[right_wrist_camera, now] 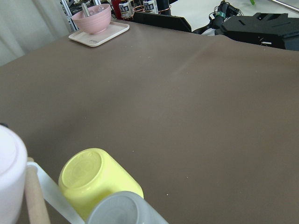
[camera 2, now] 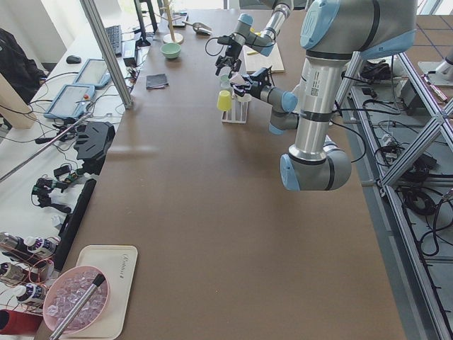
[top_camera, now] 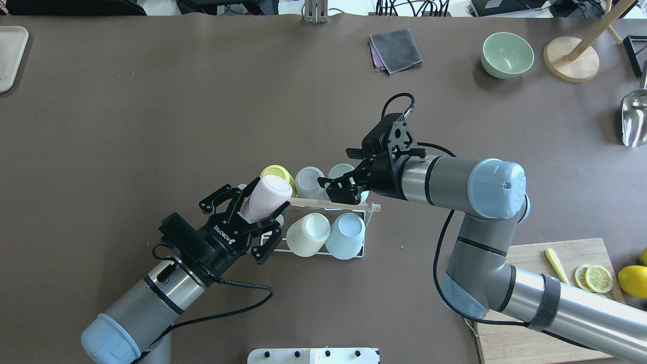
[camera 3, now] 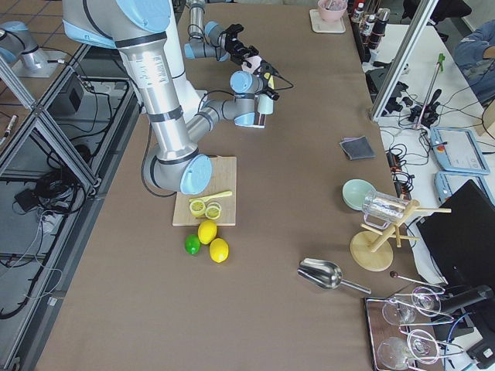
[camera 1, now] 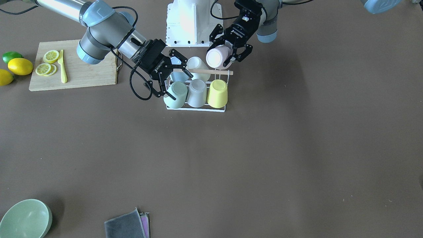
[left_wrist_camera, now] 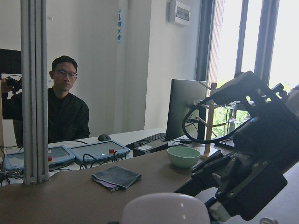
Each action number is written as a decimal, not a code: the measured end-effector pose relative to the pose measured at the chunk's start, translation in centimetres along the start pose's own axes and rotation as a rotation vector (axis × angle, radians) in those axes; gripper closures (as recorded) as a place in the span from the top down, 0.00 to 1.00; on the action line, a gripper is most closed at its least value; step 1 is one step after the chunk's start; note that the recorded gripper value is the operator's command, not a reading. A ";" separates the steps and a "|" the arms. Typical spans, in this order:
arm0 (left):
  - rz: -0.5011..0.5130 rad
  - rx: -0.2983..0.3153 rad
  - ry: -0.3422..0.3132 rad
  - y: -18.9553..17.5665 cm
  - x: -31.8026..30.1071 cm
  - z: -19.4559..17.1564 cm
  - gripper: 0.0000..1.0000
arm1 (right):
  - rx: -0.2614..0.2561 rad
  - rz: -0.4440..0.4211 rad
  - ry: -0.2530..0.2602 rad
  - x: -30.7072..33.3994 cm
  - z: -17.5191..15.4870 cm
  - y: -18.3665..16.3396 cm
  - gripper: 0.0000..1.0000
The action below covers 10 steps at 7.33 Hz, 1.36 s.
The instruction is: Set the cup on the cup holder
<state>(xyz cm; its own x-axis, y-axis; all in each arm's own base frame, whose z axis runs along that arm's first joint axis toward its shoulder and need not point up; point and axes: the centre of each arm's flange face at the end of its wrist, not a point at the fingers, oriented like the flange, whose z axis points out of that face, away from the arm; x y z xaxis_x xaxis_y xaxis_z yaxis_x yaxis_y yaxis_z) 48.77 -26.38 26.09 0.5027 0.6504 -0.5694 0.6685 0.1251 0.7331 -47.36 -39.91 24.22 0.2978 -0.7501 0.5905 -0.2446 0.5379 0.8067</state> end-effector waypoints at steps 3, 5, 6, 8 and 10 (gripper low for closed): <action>0.002 -0.003 0.001 0.2 0.1 0.0 0.00 | -0.120 0.016 0.021 1.8 -2.6 -4.0 1.00; 0.004 -0.007 0.001 0.3 0.1 0.0 0.00 | -0.262 0.081 0.053 5.8 -5.5 -6.4 1.00; 0.008 -0.011 0.000 0.6 0.0 0.0 0.00 | -0.349 0.146 0.100 8.8 -6.8 -7.0 1.00; 0.013 -0.017 0.000 1.0 0.1 0.1 0.97 | -0.495 0.254 0.246 14.7 -9.2 -7.6 1.00; 0.016 -0.020 0.001 1.2 0.0 0.0 0.98 | -0.546 0.319 0.401 21.5 -14.2 -9.4 1.00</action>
<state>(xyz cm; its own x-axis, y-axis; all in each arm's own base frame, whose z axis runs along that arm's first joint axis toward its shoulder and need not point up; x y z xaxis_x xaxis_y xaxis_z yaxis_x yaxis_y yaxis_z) 49.59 -26.21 26.94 0.5128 0.6528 -0.5576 0.6493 0.1299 0.7493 -25.51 -55.65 29.70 0.6281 -0.3844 0.6765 0.0862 0.8984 0.4306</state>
